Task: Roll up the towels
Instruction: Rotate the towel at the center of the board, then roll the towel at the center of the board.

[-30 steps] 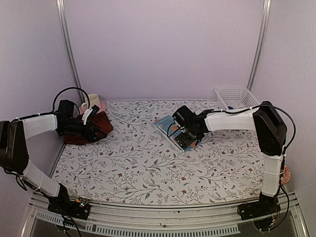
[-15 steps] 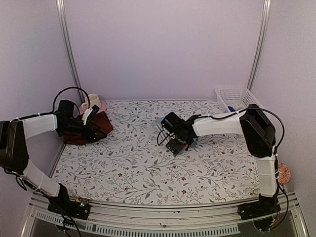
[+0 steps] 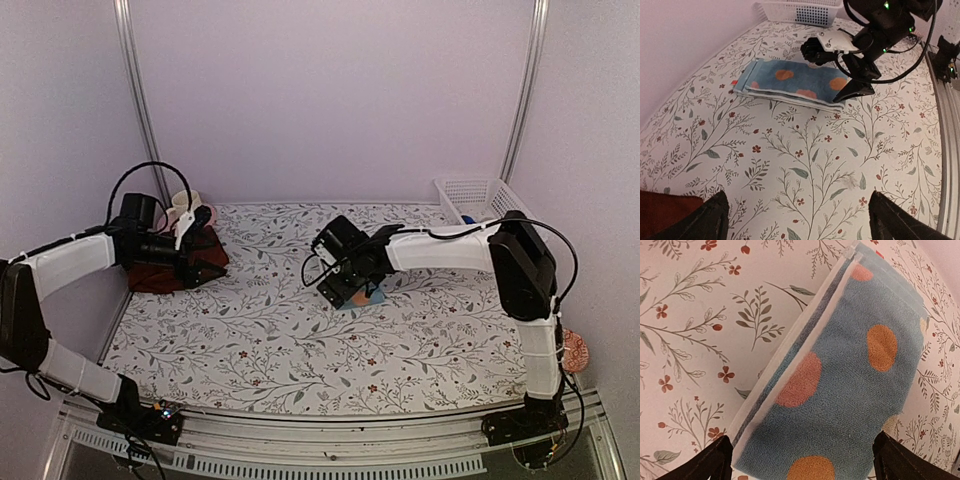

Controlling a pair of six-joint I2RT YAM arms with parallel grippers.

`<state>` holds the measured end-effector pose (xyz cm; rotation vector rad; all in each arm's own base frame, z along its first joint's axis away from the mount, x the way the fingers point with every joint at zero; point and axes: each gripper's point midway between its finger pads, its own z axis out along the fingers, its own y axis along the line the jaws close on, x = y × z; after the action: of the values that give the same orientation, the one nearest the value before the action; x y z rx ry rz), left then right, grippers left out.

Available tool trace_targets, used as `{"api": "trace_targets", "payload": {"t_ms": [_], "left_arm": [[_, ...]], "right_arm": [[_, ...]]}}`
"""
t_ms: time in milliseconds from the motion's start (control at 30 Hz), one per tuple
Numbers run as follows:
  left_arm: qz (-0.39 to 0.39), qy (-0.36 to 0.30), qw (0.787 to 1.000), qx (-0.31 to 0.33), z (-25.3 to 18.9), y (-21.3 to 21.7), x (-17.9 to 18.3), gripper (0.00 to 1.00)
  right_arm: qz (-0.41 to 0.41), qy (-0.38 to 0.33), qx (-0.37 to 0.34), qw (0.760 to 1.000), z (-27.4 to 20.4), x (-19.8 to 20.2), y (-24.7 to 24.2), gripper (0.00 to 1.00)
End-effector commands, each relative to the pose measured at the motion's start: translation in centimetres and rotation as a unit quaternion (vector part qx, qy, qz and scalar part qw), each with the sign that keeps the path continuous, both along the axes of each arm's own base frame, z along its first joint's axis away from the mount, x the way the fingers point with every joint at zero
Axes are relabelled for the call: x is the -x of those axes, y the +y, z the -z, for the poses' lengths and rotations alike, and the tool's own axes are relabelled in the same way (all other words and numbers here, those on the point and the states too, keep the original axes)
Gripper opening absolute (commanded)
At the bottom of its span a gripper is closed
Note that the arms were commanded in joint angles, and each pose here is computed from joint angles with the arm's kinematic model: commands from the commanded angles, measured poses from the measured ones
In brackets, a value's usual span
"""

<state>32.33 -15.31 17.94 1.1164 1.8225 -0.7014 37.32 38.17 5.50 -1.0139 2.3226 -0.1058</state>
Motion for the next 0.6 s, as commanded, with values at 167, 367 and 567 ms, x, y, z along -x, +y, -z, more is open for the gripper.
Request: {"api": "trace_targets", "payload": {"t_ms": [167, 367, 567], "left_arm": [[0.098, -0.171, 0.972, -0.126, 1.0, -10.3, 0.7, 0.97], [0.126, -0.210, 0.947, -0.207, 4.2, -15.7, 0.6, 0.97], [0.165, -0.236, 0.918, -0.272, 7.9, -20.2, 0.7, 0.94]], "right_arm": [[0.022, -0.049, -0.152, 0.987, -10.0, 0.0, -5.2, 0.99], [0.085, -0.082, -0.209, 0.971, -12.6, 0.1, -11.0, 0.99], [0.129, -0.109, -0.238, 0.956, -14.2, 1.0, -14.9, 0.99]]}}
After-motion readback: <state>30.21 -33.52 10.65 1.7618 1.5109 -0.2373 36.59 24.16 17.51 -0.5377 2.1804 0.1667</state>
